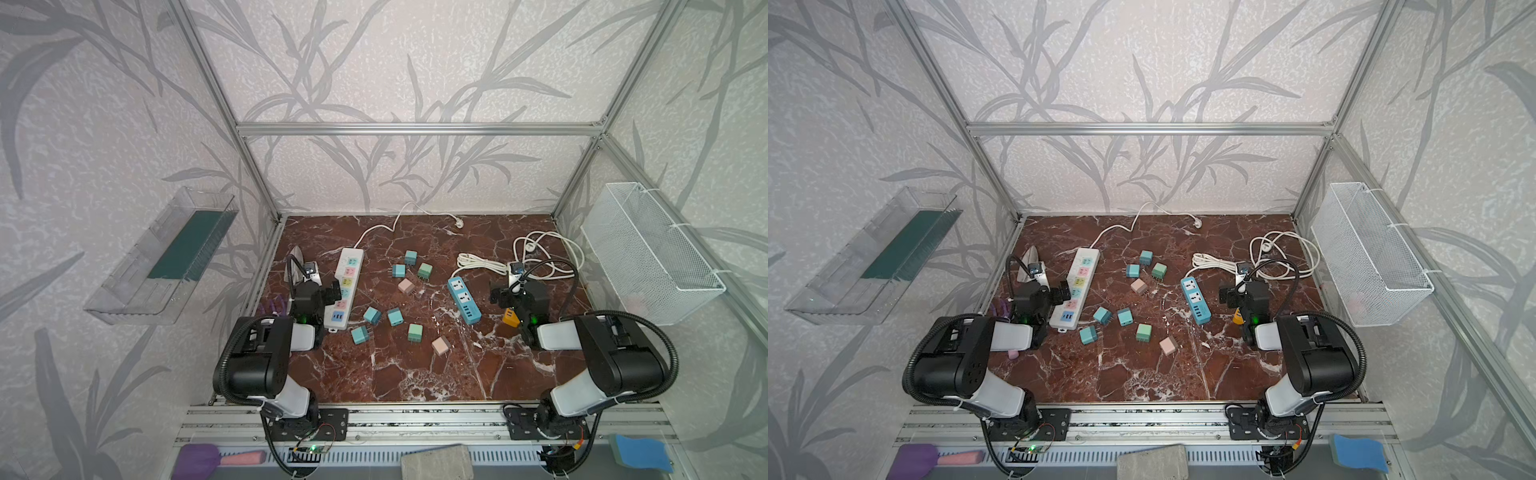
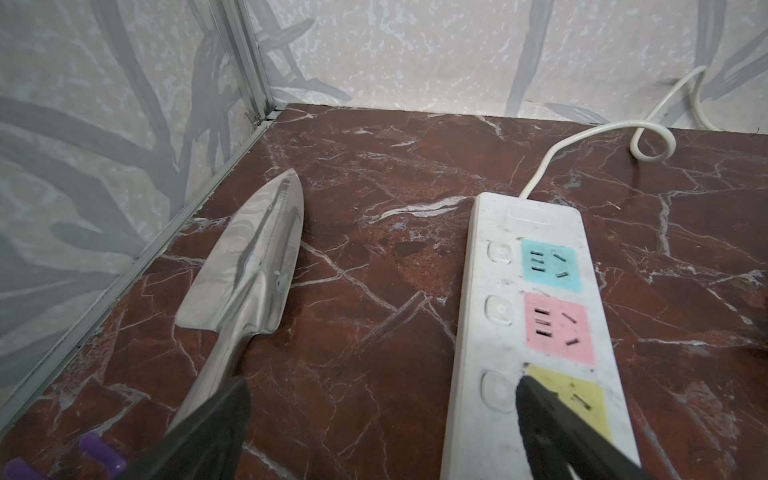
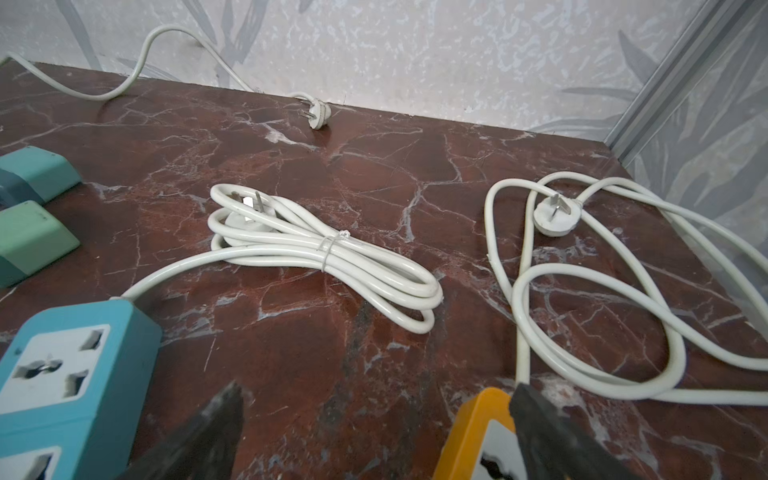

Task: Insert plugs into power strip
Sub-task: Move the socket to the middle-left of the table.

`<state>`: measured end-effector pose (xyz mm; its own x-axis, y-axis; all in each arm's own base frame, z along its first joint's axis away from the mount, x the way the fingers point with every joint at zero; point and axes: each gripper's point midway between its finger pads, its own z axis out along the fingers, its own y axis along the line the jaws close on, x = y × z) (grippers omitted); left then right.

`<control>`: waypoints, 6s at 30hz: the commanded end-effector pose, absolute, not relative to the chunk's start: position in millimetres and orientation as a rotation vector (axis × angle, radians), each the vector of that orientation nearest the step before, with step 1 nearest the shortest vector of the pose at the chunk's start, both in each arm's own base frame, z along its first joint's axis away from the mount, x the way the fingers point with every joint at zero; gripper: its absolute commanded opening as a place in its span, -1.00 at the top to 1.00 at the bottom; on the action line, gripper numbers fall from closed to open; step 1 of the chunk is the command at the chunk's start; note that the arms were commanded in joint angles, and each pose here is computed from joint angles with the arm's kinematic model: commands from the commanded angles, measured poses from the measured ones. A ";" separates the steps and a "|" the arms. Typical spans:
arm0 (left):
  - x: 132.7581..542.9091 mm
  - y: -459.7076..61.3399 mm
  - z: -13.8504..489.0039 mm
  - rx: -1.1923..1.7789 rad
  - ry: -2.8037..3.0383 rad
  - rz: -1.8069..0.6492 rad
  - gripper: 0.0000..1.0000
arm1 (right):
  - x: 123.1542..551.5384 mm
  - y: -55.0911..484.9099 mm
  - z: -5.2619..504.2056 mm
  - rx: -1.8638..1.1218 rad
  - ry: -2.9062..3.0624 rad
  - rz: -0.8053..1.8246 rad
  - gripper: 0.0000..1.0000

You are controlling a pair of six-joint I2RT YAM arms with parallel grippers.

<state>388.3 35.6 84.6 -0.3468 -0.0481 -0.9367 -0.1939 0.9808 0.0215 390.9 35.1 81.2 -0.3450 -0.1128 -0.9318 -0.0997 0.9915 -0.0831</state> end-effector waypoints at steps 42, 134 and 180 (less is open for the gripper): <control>385.4 49.9 112.8 -0.240 1.831 0.215 -0.98 | 397.3 33.4 94.8 -0.135 1.870 -0.034 -0.98; 364.9 -43.2 25.5 -0.191 3.079 0.015 -0.39 | 304.6 193.8 143.1 -0.293 2.383 0.499 -0.98; 323.4 -84.3 33.6 -0.361 2.860 0.339 -0.74 | 297.0 183.4 150.8 -0.274 2.366 0.470 -0.98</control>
<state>330.6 -98.8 31.2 -0.9177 -0.2682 -0.2930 -0.3089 0.9456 0.1019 301.3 186.4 144.1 -0.7424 -0.0650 -0.6669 -0.3183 0.9100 0.2656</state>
